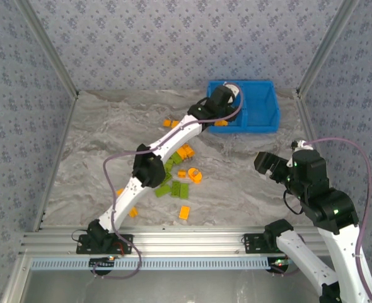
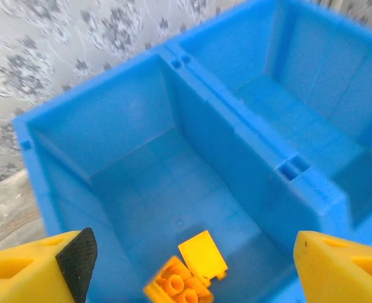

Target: Sort the legos into containers by color

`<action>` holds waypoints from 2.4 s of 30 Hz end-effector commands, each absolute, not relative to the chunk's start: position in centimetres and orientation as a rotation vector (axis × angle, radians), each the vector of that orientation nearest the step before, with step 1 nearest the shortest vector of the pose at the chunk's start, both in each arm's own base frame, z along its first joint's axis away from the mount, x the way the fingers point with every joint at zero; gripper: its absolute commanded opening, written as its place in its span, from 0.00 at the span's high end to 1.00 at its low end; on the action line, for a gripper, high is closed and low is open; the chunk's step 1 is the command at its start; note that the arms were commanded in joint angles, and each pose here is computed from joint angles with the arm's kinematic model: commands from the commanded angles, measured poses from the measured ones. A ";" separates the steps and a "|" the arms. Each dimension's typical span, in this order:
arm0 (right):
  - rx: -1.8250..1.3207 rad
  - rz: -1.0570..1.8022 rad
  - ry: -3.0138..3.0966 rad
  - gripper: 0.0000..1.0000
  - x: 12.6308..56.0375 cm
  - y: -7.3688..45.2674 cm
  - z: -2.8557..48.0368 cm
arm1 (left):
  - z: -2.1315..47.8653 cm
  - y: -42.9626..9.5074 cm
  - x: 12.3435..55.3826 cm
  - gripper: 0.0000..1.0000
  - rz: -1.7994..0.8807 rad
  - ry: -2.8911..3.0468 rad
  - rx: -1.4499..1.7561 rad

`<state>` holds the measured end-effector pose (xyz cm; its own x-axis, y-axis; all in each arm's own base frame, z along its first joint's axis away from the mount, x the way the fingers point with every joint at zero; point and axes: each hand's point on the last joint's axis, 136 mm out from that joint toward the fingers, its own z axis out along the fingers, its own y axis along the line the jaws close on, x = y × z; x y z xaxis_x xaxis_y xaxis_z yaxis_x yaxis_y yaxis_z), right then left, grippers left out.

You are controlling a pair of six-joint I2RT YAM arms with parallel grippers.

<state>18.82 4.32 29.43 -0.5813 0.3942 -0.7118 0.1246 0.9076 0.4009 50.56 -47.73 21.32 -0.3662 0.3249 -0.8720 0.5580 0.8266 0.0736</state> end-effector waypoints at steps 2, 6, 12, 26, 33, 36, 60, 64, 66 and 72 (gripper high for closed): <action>0.399 0.417 2.192 0.00 18.7 4.6 28.9 | 34.3 -42.6 46.8 0.14 -0.329 1.925 0.516; 0.402 0.459 2.192 0.00 19.9 5.5 28.2 | 35.2 -37.1 43.9 0.13 -0.255 1.969 0.482; 0.375 0.492 2.236 0.00 22.3 7.4 27.0 | 31.5 -25.1 38.4 0.13 -0.187 2.125 0.255; 0.281 0.504 2.344 0.00 25.4 10.6 24.5 | 13.5 -6.9 18.5 0.10 0.238 2.689 -0.754; 0.268 0.497 2.369 0.00 25.0 10.8 24.0 | 8.7 -7.7 16.6 0.01 0.101 2.762 -0.807; 0.275 0.479 2.369 0.00 24.8 10.5 24.1 | 7.0 -8.7 16.2 0.01 0.070 2.826 -0.794; 0.322 0.455 2.299 0.00 23.7 8.9 26.1 | 22.6 -21.0 27.0 0.74 -0.526 2.570 -0.273; 0.332 0.455 2.286 0.00 23.4 8.6 26.6 | 27.5 -28.3 31.6 0.76 -0.626 2.424 0.030; 0.341 0.451 2.280 0.00 23.1 8.3 26.8 | 28.6 -31.6 33.9 0.77 -0.660 2.374 0.116; 0.386 0.459 2.262 0.00 21.8 7.5 26.7 | 28.3 -40.6 41.3 0.78 -0.723 2.254 0.238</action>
<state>22.70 8.33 26.26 -0.6673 0.3793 -0.6410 0.0960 0.8972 0.4310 38.91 -37.33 27.30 -0.7727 -0.0983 -0.6271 0.2590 0.8531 -0.4529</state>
